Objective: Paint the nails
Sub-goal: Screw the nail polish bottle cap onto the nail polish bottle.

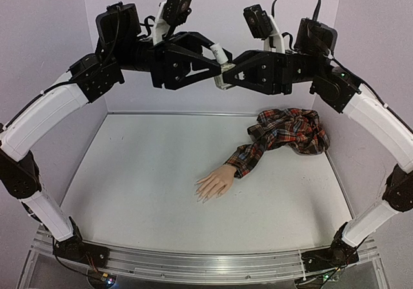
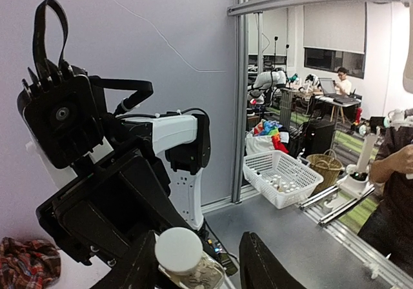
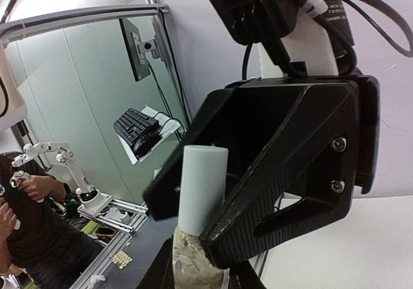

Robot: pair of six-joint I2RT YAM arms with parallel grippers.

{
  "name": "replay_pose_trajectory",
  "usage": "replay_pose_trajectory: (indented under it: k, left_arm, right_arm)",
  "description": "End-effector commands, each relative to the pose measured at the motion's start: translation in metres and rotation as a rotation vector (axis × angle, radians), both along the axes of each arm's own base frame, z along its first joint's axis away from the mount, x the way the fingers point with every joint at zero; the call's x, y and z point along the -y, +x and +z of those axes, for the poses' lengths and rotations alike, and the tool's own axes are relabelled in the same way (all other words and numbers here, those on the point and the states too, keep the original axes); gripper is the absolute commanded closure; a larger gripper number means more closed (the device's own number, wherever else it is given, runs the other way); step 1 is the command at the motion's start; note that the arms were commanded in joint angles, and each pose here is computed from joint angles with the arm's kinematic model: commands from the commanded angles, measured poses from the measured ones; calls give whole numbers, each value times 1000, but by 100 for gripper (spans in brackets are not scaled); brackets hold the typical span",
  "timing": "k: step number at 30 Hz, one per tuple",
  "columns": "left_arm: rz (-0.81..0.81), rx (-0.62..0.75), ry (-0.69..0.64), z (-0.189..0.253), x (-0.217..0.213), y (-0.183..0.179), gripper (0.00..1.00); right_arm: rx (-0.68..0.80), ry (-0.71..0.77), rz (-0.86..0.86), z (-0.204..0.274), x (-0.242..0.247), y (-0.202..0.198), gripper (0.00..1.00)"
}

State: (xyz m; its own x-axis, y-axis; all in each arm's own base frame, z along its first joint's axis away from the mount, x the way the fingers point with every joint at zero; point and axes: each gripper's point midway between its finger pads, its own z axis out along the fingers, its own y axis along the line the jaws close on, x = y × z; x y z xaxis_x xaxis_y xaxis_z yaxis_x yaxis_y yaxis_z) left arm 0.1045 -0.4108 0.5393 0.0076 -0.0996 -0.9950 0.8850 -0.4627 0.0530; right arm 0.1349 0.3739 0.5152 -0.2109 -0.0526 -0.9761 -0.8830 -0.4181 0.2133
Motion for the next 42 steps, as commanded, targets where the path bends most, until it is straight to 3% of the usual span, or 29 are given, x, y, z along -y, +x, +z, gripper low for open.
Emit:
replay_pose_trajectory:
  k: [1, 7, 11, 15, 22, 28, 31, 35, 42]
  left_arm:
    - [-33, -154, 202, -49, 13, 0, 43]
    - [80, -164, 196, -52, 4, 13, 31]
    - [235, -230, 211, -64, 1, 40, 22]
    - [365, -283, 180, -63, -3, 66, 20]
    - [431, -306, 169, -63, 0, 81, 15]
    - [521, -367, 53, -38, -24, 85, 17]
    - [653, -440, -14, -26, -41, 101, 17]
    - [700, -528, -125, -8, -57, 107, 16]
    - [728, -632, -134, -2, -51, 123, 19]
  right_arm:
    - [191, 203, -113, 52, 16, -2, 100]
    - [202, 163, -190, 30, 13, 9, 100]
    - [226, 92, -294, 12, 15, 21, 100]
    - [258, 64, -342, 4, 17, 26, 100]
    - [287, 21, -375, -7, 16, 29, 100]
    - [308, -29, -592, -16, 26, 55, 100]
    - [324, -60, -707, -23, 26, 66, 100]
    - [366, -97, -848, -28, 24, 79, 100]
    - [389, -136, -1017, -28, 23, 108, 100]
